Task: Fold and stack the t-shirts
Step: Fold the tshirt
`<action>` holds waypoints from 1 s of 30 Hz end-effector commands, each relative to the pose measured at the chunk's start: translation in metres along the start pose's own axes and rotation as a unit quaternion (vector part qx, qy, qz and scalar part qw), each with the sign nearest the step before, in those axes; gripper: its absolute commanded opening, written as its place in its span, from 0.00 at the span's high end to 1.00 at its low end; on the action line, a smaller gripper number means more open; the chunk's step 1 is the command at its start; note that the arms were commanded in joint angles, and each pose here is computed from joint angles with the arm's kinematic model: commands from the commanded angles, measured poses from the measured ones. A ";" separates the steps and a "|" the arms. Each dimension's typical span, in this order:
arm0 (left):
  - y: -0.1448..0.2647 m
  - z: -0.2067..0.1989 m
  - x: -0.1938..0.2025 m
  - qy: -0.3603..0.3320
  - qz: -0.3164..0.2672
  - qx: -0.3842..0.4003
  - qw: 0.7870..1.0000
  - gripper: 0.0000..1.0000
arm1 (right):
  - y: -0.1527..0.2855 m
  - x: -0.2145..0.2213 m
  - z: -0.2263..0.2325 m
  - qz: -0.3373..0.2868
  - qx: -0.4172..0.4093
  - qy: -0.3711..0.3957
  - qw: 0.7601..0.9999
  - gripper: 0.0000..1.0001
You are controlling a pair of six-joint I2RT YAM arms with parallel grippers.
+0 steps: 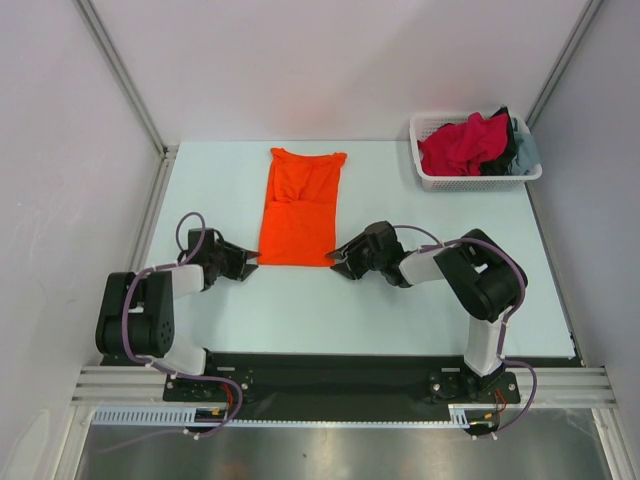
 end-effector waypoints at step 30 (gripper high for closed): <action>-0.011 0.011 0.000 -0.022 0.011 -0.046 0.999 1.00 | -0.012 -0.015 -0.018 -0.023 0.048 0.001 0.999 0.87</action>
Point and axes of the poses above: each gripper's point midway between its finger pads, its own y axis back along the fingers, its own z axis along the line the jaws close on, x = y × z, the point moved 10 cm from there along y, back along the fingers
